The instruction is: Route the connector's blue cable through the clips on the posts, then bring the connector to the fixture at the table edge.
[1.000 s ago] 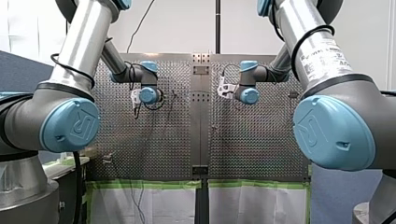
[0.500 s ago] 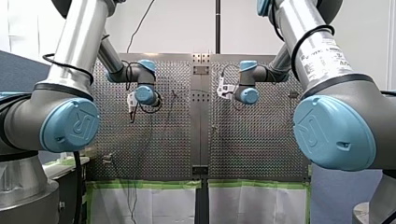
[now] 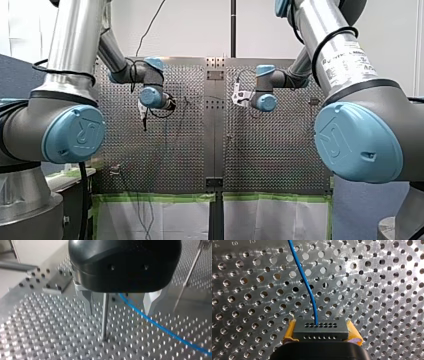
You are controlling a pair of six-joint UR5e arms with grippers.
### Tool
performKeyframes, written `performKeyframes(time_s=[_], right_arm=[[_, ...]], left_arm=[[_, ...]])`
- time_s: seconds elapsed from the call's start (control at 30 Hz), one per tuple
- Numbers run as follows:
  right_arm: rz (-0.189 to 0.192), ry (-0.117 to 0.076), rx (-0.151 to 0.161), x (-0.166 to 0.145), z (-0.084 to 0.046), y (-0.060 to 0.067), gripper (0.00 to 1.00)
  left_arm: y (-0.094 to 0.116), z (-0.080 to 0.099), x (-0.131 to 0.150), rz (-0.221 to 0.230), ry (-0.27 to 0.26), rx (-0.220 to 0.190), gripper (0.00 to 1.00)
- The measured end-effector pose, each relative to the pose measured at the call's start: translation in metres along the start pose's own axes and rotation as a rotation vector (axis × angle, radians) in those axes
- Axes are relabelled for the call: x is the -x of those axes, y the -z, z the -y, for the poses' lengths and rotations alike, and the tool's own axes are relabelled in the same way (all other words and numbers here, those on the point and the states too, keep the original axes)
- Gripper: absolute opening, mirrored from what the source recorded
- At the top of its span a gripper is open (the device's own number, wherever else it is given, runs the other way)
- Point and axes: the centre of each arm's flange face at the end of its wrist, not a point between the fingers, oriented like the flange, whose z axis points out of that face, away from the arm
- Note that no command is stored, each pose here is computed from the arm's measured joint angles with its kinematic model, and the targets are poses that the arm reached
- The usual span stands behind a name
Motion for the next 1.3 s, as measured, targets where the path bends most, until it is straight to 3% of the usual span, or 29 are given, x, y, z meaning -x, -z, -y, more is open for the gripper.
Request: performKeyframes(time_s=[0.23, 0.5, 1.3], right_arm=[[0.001, 0.0, 0.0, 0.0, 0.0, 0.0, 0.0], [0.001, 0.0, -0.001, 0.0, 0.001, 0.0, 0.0], [0.004, -0.001, -0.007, 0.001, 0.005, 0.001, 0.0]], left_arm=[[0.029, 0.003, 0.004, -0.004, 0.003, -0.016, 1.0], [0.056, 0.01, -0.003, -0.031, 0.023, -0.062, 1.0], [0.06, 0.019, -0.005, -0.031, 0.041, -0.108, 1.0]])
